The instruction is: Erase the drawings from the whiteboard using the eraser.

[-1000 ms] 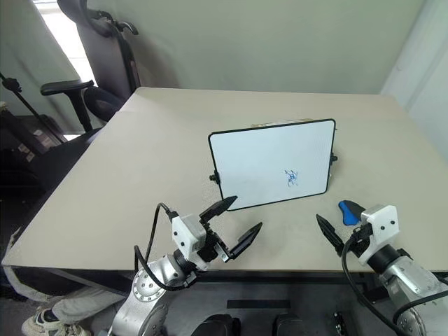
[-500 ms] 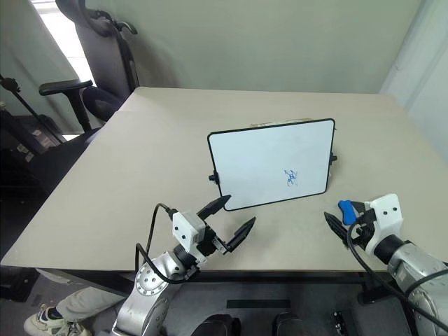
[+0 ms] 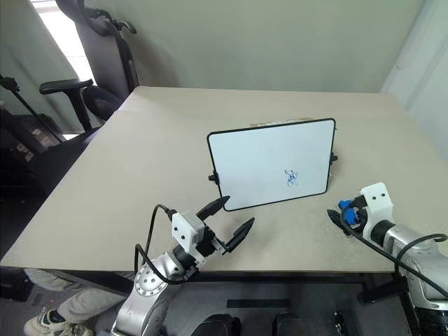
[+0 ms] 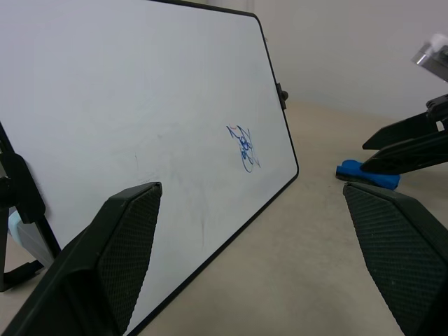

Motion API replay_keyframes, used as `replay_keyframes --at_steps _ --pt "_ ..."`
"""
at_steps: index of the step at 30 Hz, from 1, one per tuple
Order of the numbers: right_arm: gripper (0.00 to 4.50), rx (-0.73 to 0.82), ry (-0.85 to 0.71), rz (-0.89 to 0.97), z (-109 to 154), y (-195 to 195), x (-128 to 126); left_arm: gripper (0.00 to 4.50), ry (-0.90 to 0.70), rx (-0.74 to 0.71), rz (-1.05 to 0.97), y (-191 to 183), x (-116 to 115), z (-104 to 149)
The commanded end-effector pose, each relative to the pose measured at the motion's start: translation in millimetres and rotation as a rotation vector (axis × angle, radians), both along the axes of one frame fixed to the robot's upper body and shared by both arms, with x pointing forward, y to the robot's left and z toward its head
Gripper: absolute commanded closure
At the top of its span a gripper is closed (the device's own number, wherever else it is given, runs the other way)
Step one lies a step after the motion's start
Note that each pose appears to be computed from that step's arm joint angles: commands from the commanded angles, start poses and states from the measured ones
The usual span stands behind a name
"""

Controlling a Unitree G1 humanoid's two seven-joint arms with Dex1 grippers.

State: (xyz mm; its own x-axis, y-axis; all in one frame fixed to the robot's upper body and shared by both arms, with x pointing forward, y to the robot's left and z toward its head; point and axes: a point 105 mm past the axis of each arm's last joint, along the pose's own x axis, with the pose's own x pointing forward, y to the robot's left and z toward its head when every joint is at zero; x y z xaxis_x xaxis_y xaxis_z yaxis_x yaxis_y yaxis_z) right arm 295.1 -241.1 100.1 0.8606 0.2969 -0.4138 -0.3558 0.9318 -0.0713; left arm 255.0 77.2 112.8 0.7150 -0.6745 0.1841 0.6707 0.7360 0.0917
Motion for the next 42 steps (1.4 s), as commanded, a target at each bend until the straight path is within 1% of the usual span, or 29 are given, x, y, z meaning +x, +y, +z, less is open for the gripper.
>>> replay_keyframes --at_steps 1,7,16,24,28,32,34,38,42 --pt "0.13 -0.008 -0.012 0.001 9 -1 6 0.00 -0.017 -0.009 -0.010 -2 -3 3" --pt "0.13 -0.039 0.035 -0.009 4 -2 13 0.00 -0.011 -0.001 -0.016 -3 -5 1" --pt "0.13 -0.100 0.120 -0.065 -7 -13 14 0.00 -0.007 0.000 -0.020 -4 -8 0" --pt "0.13 -0.080 0.102 -0.122 3 -25 17 0.00 -0.001 -0.009 -0.020 -5 -11 0" --pt "0.13 -0.081 0.118 -0.157 2 -32 18 0.00 0.001 -0.010 -0.022 -4 -13 0" --pt "0.13 -0.053 0.085 -0.141 14 -27 20 0.00 0.007 -0.012 -0.025 -5 -13 -1" --pt "0.13 -0.034 0.095 -0.141 16 -27 19 0.00 0.010 -0.013 -0.024 -5 -13 -2" --pt "0.13 -0.038 0.160 -0.191 6 -36 19 0.00 0.010 -0.012 -0.024 -5 -12 -2" --pt "0.13 -0.041 0.208 -0.199 -3 -37 20 0.00 0.010 -0.011 -0.028 -7 -11 -3"
